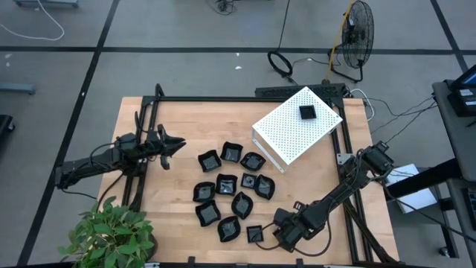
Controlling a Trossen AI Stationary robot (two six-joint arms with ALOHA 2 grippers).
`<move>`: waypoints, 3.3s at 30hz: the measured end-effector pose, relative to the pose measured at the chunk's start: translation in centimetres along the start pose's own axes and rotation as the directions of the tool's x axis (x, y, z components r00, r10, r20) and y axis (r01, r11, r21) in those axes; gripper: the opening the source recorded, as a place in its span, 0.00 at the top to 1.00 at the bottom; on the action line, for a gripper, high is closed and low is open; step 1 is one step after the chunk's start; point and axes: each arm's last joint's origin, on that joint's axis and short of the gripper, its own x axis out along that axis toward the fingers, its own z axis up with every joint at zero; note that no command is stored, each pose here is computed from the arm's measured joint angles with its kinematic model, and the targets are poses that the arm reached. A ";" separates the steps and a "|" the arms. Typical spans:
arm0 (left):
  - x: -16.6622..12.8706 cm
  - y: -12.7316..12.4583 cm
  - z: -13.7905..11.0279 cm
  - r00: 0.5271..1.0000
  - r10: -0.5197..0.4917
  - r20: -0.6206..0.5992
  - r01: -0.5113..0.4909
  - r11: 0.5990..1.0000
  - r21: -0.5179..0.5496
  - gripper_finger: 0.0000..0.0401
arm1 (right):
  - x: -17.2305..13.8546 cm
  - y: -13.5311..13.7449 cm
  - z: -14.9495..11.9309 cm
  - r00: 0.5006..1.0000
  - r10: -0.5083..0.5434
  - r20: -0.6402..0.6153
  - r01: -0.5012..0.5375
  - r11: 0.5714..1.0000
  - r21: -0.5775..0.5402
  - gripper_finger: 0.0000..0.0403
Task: Pick & Place Mini shaped plates
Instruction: Stack the black square plate on top of the black square plate on the shelf, then stack the black square plate on top of the black square plates on the shelf
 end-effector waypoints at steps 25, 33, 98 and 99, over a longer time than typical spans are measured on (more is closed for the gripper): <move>0.0 0.0 0.0 1.000 0.000 0.000 0.000 1.000 0.000 0.81 | 0.0 -0.6 1.4 1.000 -0.001 0.009 0.002 0.999 -0.050 0.98; 0.0 0.0 0.0 1.000 0.000 0.000 0.000 1.000 0.000 0.81 | 0.0 -0.6 1.5 1.000 -0.002 0.010 0.002 0.998 -0.068 0.98; 0.0 0.0 0.0 1.000 0.000 0.000 0.000 1.000 0.000 0.81 | -4.4 -1.6 2.0 0.927 0.135 0.351 -0.048 0.968 -0.246 0.75; 0.0 0.0 0.0 1.000 0.000 0.000 0.000 1.000 0.000 0.81 | -3.7 -1.7 2.0 0.925 0.158 0.345 -0.070 0.965 -0.253 0.72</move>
